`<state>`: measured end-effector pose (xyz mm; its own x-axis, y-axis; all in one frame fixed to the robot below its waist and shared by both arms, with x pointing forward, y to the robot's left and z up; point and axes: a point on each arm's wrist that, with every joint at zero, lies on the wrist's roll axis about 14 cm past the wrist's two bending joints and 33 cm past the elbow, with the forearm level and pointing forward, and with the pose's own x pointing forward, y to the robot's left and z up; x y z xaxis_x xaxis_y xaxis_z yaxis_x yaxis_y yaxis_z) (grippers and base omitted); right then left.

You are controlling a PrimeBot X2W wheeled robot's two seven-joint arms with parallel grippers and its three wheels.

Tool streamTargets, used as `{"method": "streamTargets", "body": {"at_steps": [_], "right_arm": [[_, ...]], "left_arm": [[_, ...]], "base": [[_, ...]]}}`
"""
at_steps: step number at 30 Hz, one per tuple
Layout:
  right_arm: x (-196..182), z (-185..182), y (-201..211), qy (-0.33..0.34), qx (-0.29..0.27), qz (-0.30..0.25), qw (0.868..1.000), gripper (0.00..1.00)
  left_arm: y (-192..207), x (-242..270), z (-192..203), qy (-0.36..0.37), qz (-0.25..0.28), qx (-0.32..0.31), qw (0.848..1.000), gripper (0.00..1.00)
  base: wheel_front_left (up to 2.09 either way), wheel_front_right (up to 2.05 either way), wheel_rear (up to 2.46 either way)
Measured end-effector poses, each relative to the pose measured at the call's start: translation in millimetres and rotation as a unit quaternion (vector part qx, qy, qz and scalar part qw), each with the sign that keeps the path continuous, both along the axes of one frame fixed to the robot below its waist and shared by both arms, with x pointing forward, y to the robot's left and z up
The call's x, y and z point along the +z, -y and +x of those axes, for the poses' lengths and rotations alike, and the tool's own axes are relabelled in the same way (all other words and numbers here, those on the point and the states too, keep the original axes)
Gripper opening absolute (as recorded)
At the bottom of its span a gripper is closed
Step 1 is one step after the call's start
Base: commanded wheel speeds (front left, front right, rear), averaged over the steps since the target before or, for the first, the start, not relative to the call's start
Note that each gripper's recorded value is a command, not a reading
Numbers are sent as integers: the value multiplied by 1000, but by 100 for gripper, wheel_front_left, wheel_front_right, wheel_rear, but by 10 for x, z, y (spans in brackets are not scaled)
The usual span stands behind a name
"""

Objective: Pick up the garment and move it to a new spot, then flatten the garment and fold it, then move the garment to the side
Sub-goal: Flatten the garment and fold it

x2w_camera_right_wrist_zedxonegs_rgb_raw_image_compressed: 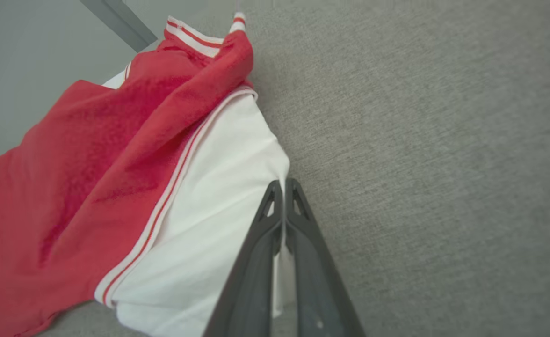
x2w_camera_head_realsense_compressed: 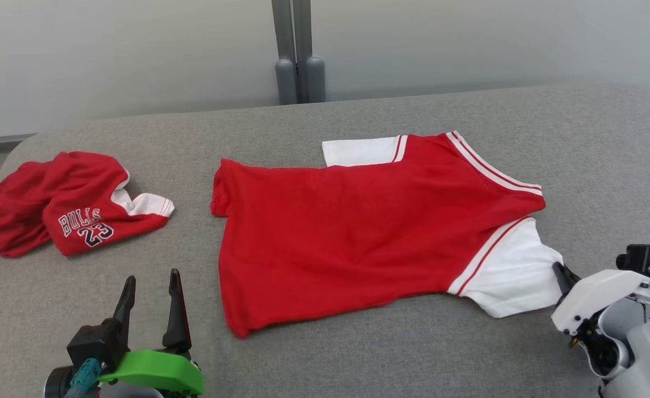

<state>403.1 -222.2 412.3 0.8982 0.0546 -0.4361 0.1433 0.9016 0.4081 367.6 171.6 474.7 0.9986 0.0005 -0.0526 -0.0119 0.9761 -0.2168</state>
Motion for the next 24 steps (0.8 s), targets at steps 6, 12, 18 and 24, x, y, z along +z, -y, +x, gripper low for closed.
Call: {"method": "streamTargets", "body": {"at_steps": [6,12,18,24], "right_arm": [[39,-196,312,-5,-28,-7,1000,0],[15,-330,362,-10,-39,-6,999,100],[192,-288,363,29,-43,-20,998,100],[655,-200,321,130,-40,-48,990,100]], "left_arm": [[141,-33,22,-4,-4,-21,1000,100],[228,-107,43,-14,-1,-38,999,100],[235,-140,48,-19,2,-43,999,100],[140,86,75,17,11,-32,999,100]], "base": [[0,0,0],[0,0,0],[0,0,0],[0,0,0]]}}
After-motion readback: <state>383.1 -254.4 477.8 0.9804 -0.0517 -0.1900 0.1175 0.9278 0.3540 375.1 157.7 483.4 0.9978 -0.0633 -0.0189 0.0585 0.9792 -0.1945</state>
